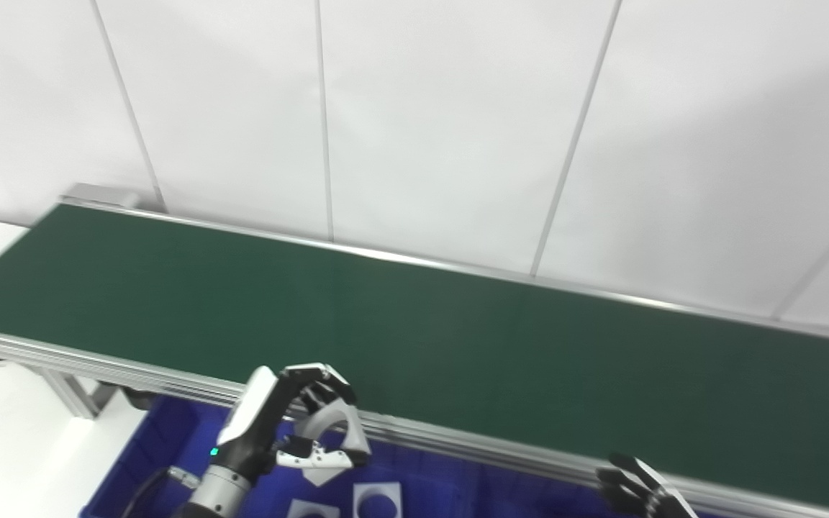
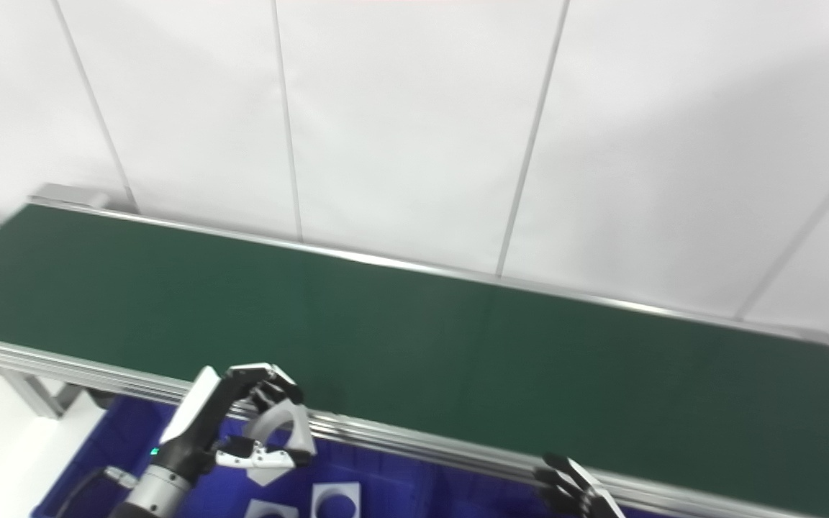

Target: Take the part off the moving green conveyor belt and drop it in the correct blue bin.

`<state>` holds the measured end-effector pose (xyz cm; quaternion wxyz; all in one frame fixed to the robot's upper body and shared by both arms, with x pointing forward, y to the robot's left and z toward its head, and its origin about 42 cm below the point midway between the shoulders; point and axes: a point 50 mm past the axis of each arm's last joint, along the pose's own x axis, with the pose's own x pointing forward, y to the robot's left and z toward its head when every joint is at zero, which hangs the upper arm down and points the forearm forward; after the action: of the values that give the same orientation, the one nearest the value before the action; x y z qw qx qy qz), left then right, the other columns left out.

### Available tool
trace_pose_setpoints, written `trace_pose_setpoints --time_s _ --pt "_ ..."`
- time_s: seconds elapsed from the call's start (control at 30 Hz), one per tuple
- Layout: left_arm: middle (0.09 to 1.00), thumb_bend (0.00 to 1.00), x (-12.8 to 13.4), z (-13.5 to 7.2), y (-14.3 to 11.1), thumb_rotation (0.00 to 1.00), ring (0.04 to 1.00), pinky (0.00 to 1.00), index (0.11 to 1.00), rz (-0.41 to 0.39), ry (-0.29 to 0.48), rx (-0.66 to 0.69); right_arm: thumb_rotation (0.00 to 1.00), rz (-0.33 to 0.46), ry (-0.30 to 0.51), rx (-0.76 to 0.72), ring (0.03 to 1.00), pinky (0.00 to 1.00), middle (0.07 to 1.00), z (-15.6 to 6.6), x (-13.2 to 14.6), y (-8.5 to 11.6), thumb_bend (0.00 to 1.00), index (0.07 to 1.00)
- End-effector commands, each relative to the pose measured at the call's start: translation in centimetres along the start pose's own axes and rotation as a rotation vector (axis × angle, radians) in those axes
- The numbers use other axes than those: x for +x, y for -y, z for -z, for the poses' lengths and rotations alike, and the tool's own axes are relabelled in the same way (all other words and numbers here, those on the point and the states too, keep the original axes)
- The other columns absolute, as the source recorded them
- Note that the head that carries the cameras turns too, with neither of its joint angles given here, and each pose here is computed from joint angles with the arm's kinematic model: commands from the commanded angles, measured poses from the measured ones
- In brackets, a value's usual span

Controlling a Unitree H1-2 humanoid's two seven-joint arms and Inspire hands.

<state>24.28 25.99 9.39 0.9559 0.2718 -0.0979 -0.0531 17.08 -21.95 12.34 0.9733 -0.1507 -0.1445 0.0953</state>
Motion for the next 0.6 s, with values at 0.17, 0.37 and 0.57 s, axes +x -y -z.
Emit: trace_pose_setpoints --time_s 0.17,0.37,0.57 --pt "0.511 0.47 0.0 -0.6 -0.5 0.0 0.447 0.34 0.5 0.03 0.057 0.029 0.26 0.013 0.04 -0.008 0.729 0.7 0.776 -1.0 0.4 0.1 0.91 0.835" --pt "0.531 0.47 -0.2 -0.5 0.2 0.0 0.453 0.34 0.497 0.094 0.049 0.042 0.3 0.01 0.041 -0.012 0.732 0.71 0.787 -1.0 0.7 0.1 0.9 0.844" --pt "0.532 0.47 -0.4 -0.2 0.8 0.0 0.44 0.33 0.511 0.179 0.032 0.068 0.33 0.008 0.038 -0.015 0.736 0.71 0.791 -1.1 0.8 0.1 0.89 0.848"
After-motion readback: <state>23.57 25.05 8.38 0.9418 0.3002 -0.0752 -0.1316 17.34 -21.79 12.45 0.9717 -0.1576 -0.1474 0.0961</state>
